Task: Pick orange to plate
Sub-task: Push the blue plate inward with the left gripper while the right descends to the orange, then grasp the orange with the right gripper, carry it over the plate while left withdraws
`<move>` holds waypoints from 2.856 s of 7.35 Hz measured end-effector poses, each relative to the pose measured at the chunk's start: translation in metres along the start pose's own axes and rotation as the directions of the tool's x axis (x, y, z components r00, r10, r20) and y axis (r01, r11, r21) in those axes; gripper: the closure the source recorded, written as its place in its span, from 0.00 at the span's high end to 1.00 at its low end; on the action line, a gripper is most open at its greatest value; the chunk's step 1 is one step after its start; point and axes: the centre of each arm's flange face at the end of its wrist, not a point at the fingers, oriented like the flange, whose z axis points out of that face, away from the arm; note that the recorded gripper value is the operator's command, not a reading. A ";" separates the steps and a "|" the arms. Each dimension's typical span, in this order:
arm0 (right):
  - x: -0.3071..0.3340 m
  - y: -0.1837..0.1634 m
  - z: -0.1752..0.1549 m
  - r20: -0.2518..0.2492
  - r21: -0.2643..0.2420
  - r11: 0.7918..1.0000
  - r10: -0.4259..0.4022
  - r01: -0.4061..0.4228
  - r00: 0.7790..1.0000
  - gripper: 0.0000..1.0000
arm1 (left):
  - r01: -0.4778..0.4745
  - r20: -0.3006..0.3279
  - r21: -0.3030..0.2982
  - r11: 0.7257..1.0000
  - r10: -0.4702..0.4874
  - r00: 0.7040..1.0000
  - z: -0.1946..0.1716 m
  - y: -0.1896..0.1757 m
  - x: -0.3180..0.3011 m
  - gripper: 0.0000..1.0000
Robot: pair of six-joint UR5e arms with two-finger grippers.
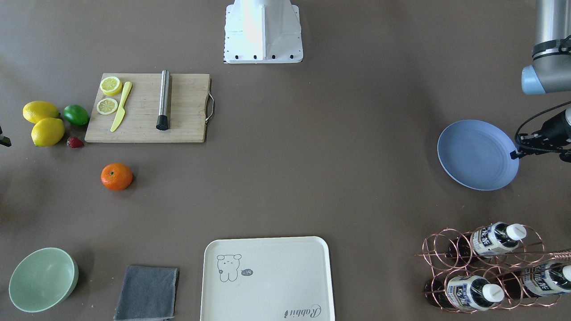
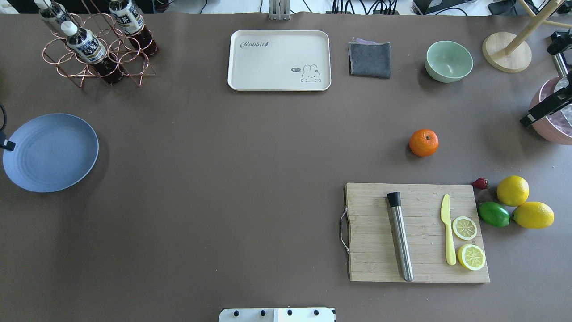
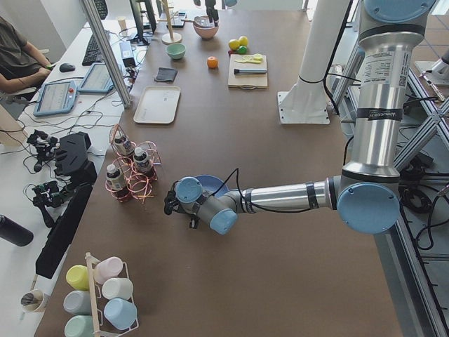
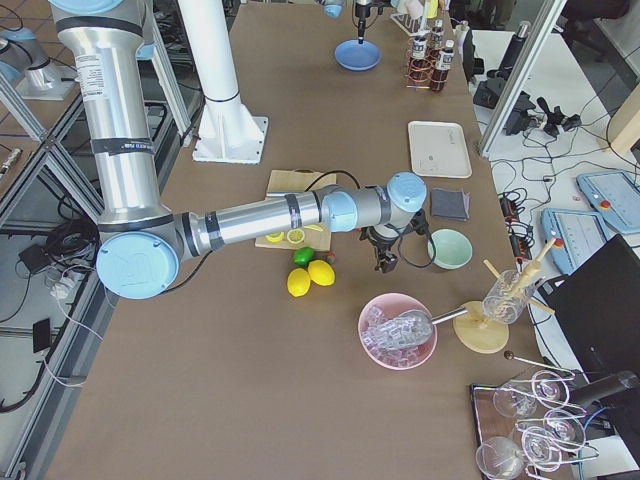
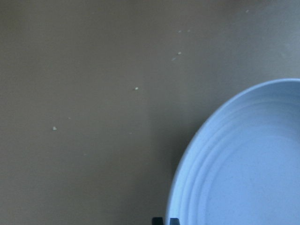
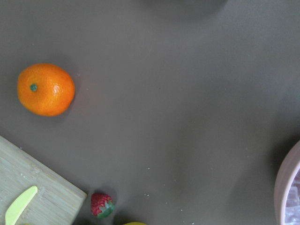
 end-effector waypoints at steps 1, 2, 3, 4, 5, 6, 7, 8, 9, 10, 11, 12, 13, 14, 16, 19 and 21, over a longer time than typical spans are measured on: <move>-0.025 -0.010 0.004 -0.027 -0.003 1.000 0.020 -0.020 0.999 1.00 | 0.057 -0.043 0.012 0.998 -0.056 0.997 -0.013 -0.003 0.034 0.00; -0.052 -0.024 0.012 -0.045 -0.007 0.999 0.035 -0.035 0.998 1.00 | 0.104 -0.079 0.012 0.994 -0.103 0.992 -0.020 -0.003 0.076 0.00; -0.081 -0.040 0.024 -0.059 -0.014 0.999 0.041 -0.042 0.997 1.00 | 0.142 -0.101 0.006 0.990 -0.141 0.985 -0.018 0.004 0.123 0.00; -0.108 -0.054 0.038 -0.078 -0.022 0.999 0.039 -0.040 0.996 1.00 | 0.173 -0.115 0.007 0.985 -0.171 0.979 -0.014 0.014 0.165 0.00; -0.130 -0.065 0.051 -0.096 -0.028 0.999 0.037 -0.040 0.995 1.00 | 0.198 -0.129 0.006 0.980 -0.196 0.972 -0.009 0.025 0.205 0.00; -0.145 -0.074 0.060 -0.111 -0.028 0.999 0.034 -0.037 0.993 1.00 | 0.221 -0.143 0.008 0.975 -0.218 0.966 0.004 0.035 0.248 0.00; -0.151 -0.079 0.070 -0.118 -0.018 0.999 0.033 -0.036 0.993 1.00 | 0.248 -0.157 0.015 0.969 -0.243 0.957 0.025 0.044 0.298 0.00; -0.150 -0.084 0.084 -0.115 0.006 0.999 0.048 -0.047 0.992 1.00 | 0.268 -0.166 0.022 0.963 -0.260 0.951 0.046 0.056 0.339 0.00; -0.146 -0.088 0.098 -0.110 0.035 0.997 0.068 -0.064 0.992 1.00 | 0.283 -0.169 0.031 0.959 -0.274 0.947 0.064 0.068 0.375 0.00; -0.142 -0.089 0.107 -0.105 0.054 0.996 0.081 -0.075 0.991 1.00 | 0.297 -0.163 0.043 0.954 -0.286 0.944 0.081 0.081 0.411 0.00; -0.142 -0.089 0.114 -0.104 0.061 0.994 0.092 -0.086 0.990 1.00 | 0.303 -0.154 0.056 0.951 -0.291 0.944 0.097 0.097 0.443 0.00; -0.143 -0.089 0.121 -0.113 0.063 0.993 0.104 -0.097 0.988 1.00 | 0.306 -0.146 0.059 0.950 -0.295 0.944 0.114 0.117 0.473 0.00; -0.147 -0.090 0.126 -0.121 0.067 0.992 0.118 -0.111 0.986 1.00 | 0.312 -0.136 0.059 0.948 -0.302 0.943 0.127 0.135 0.504 0.00; -0.157 -0.090 0.130 -0.116 0.069 0.989 0.138 -0.130 0.984 1.00 | 0.315 -0.122 0.066 0.947 -0.305 0.944 0.134 0.147 0.530 0.00; -0.176 -0.088 0.145 -0.113 0.061 0.987 0.154 -0.148 0.982 0.99 | 0.315 -0.106 0.074 0.946 -0.307 0.946 0.146 0.166 0.553 0.00; -0.176 -0.084 0.157 -0.139 0.072 0.989 0.137 -0.128 0.981 0.98 | 0.314 -0.106 0.083 0.946 -0.305 0.946 0.151 0.177 0.561 0.00; -0.173 -0.083 0.159 -0.146 0.071 0.989 0.140 -0.131 0.979 0.86 | 0.314 -0.106 0.084 0.946 -0.305 0.946 0.152 0.179 0.562 0.00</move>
